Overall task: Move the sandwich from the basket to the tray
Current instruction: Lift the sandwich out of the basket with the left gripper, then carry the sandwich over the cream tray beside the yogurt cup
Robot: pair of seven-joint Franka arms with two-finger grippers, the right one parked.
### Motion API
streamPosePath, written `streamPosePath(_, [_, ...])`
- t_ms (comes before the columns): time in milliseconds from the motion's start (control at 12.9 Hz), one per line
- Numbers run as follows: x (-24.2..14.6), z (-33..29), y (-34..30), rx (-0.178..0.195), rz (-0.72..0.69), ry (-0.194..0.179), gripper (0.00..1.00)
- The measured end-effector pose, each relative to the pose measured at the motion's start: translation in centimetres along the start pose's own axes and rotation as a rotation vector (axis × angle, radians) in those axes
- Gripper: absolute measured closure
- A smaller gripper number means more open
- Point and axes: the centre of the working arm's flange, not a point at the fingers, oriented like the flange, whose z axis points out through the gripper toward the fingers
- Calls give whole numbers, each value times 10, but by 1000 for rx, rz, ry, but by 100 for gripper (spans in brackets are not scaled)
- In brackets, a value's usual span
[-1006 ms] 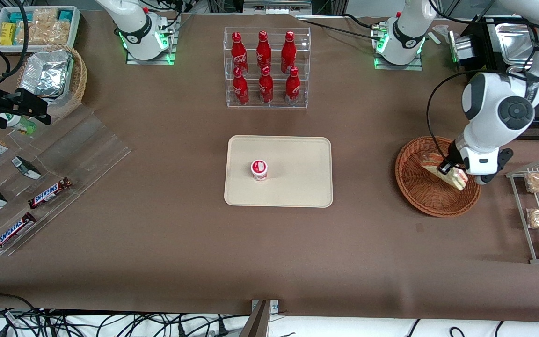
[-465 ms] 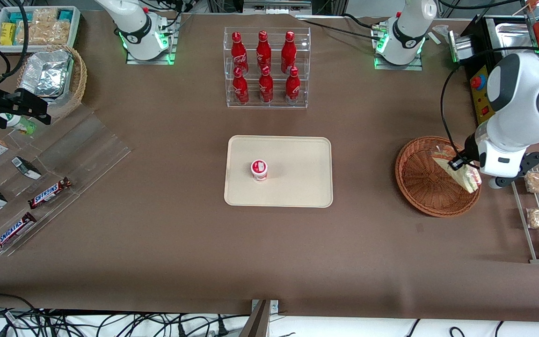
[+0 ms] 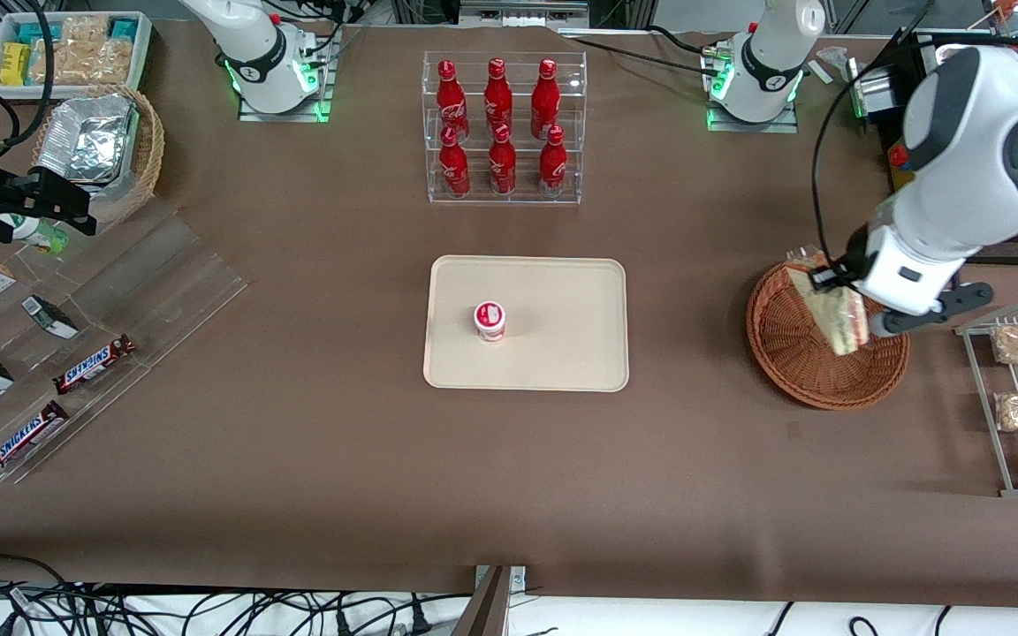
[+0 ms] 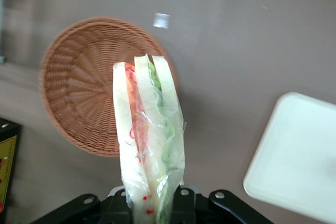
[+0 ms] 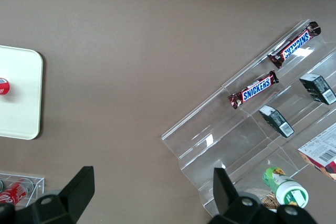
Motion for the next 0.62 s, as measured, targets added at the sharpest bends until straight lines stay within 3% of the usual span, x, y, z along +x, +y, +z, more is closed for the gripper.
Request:
streamPosePath(387, [-62,-15,96,-20,234,13,81])
streamPosePath(619, [-90,-15,139,-51,325,35,81])
